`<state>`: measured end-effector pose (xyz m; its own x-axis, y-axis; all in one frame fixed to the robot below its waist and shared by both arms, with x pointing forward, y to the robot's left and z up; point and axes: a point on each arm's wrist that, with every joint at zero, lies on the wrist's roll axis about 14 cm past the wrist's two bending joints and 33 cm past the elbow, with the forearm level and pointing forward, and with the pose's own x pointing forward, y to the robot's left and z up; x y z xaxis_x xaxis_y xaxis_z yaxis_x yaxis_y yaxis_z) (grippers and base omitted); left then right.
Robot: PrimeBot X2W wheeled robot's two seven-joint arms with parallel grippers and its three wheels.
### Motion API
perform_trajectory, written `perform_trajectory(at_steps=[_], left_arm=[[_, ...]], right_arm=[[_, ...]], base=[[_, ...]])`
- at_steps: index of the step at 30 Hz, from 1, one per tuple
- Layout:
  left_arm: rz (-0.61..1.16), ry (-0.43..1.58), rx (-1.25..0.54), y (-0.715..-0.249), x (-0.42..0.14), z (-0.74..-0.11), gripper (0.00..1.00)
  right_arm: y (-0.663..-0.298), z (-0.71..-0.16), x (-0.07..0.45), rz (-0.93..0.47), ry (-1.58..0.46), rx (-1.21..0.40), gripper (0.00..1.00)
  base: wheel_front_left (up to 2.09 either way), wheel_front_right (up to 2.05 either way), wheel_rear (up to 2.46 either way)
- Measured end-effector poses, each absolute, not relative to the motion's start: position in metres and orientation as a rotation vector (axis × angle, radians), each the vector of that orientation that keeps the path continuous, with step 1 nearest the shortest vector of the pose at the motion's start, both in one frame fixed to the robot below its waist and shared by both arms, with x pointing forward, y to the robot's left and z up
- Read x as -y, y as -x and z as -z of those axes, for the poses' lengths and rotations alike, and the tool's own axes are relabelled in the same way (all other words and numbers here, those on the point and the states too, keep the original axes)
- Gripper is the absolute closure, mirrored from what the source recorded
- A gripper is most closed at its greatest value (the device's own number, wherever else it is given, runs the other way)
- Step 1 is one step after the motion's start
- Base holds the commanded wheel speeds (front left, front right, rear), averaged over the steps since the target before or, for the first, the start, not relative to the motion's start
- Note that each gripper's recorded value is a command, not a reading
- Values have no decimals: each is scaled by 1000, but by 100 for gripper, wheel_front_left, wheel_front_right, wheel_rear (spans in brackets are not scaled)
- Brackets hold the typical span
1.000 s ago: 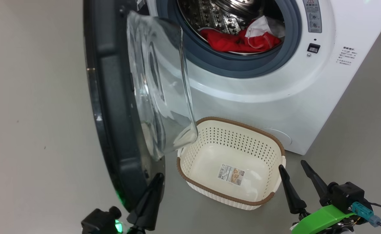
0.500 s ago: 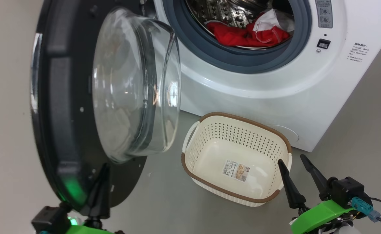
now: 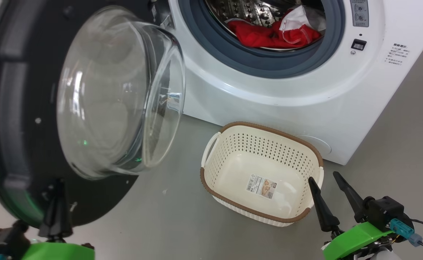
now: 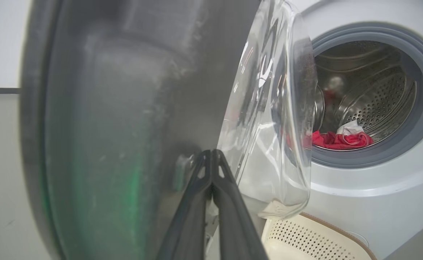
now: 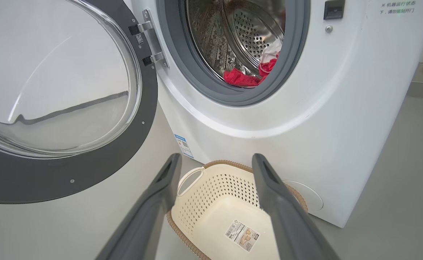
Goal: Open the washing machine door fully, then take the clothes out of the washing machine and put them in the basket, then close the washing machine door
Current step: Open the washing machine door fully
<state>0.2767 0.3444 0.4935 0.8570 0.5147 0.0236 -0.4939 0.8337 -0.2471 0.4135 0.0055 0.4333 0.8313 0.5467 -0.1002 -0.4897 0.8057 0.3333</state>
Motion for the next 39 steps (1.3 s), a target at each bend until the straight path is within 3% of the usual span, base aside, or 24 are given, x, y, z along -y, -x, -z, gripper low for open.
perform_trajectory(at_steps=[19, 39], left_arm=[[-767, 148, 64, -267, -437, -497, 100], [-816, 111, -8, -290, -477, -491, 100]], right_arm=[[-428, -419, -3, -556, -282, -211, 0], [-441, -405, 11, -512, -280, -226, 0]], base=[[0, 0, 0], [0, 0, 0]])
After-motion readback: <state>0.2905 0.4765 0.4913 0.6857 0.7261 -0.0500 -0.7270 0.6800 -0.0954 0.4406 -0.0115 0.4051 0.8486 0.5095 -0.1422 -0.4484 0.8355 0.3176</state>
